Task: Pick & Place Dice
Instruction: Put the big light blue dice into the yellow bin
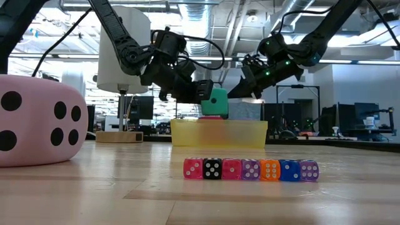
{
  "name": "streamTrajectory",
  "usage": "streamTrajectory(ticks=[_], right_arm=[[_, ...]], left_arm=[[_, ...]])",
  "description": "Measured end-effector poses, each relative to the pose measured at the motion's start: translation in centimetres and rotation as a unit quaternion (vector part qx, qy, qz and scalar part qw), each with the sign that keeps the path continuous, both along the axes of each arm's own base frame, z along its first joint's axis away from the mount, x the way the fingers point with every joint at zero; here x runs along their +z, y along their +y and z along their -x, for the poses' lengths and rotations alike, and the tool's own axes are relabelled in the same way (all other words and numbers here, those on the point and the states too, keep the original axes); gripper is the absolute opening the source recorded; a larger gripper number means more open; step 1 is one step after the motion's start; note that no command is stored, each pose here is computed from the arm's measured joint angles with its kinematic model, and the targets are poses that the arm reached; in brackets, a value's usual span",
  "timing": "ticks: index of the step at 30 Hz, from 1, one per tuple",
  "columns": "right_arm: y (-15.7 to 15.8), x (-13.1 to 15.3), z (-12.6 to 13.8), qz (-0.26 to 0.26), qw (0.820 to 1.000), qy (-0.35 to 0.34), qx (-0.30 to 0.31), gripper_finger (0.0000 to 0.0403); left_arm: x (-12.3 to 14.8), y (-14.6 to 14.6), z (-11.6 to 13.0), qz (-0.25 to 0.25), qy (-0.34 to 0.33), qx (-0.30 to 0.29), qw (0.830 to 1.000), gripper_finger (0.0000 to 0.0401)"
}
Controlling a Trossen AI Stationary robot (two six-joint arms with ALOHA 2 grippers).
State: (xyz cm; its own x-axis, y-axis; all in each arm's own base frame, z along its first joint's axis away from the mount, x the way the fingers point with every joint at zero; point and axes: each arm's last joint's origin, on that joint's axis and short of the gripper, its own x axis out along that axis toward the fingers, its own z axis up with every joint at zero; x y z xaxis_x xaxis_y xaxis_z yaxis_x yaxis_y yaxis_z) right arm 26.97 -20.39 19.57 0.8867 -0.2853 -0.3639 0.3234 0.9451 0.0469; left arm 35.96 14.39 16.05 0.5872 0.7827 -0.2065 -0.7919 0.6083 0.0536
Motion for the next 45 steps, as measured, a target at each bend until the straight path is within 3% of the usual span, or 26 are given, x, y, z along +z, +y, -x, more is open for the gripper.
streamTrajectory(ticks=[31,45], right_arm=[[-0.47,0.26,0.06,0.008,1.0,-0.017,-0.007,0.0],[-0.34,-0.18,0.17,-0.017,1.0,-0.002,-0.011,0.0]], left_arm=[[0.04,-0.16,-0.02,-0.011,0.009,0.009,1.0,0.0],[0.05,-0.23,-0.04,-0.012,0.009,0.01,1.0,0.0]])
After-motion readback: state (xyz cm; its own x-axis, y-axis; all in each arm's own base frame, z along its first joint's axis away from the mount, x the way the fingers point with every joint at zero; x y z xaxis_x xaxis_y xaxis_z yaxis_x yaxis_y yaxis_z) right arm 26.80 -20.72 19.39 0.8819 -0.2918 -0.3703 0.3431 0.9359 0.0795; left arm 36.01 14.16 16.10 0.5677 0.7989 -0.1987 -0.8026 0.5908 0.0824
